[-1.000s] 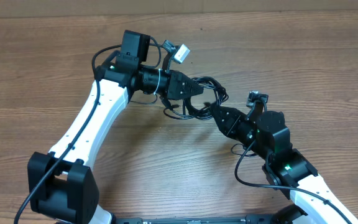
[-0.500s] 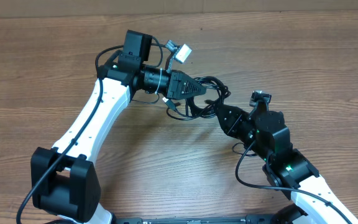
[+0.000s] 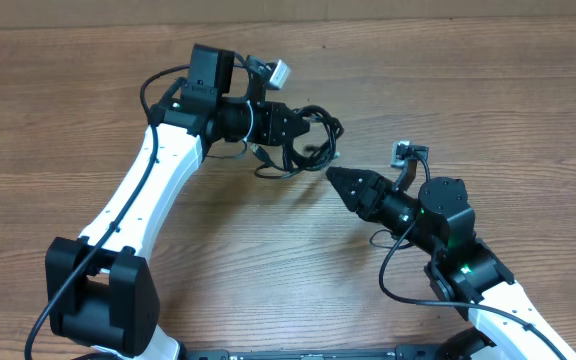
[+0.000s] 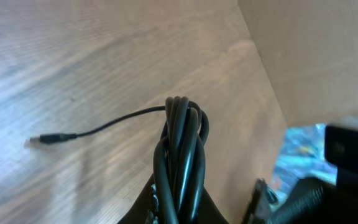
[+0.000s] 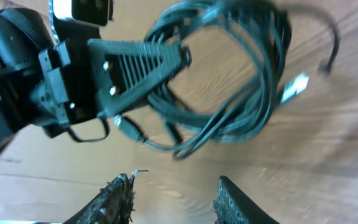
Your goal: Untangle cables
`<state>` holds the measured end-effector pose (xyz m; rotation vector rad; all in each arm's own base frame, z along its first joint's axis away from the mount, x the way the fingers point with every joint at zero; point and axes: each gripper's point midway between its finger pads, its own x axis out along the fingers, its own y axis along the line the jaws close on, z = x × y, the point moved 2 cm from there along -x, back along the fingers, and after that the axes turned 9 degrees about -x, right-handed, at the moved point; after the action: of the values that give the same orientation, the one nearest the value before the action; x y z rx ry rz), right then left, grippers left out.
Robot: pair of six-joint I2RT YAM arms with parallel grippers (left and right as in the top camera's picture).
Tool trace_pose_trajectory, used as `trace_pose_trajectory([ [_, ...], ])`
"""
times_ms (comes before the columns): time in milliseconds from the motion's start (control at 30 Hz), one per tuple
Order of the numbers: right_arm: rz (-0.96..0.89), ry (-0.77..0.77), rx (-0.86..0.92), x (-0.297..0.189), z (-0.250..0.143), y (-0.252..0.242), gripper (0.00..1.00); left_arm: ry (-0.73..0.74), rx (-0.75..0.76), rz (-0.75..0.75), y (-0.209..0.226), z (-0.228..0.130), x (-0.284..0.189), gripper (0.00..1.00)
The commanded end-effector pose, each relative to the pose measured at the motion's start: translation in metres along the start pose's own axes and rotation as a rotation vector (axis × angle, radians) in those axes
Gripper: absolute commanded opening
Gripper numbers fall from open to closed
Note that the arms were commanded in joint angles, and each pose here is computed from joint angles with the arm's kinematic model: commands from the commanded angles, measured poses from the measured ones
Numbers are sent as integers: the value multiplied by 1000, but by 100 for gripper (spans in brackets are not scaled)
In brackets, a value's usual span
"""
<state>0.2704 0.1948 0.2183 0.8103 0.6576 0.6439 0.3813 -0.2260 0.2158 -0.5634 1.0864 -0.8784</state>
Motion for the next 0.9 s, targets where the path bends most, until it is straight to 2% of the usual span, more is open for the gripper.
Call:
trace_pose_trajectory([
  [0, 19, 65, 187, 5, -14, 3, 43, -35, 52, -7, -21, 7, 0, 4],
  [200, -69, 105, 308, 28, -33, -19, 44, 5, 92, -35, -40, -5, 17, 4],
  [367, -67, 116, 310, 42, -39, -23, 43, 14, 97, -28, -42, -9, 21, 4],
  [467, -115, 89, 377, 45, -38, -34, 42, 16, 94, -27, -42, -9, 21, 4],
  [600, -162, 60, 402, 47, -37, -45, 32, 22, 95, -42, -44, -10, 21, 4],
  [733, -262, 10, 408, 44, -36, -65, 32, 54, 93, -112, -54, -16, 19, 5],
  [867, -241, -45, 382, 45, -24, -61, 32, 76, 81, -151, -60, -20, 18, 4],
])
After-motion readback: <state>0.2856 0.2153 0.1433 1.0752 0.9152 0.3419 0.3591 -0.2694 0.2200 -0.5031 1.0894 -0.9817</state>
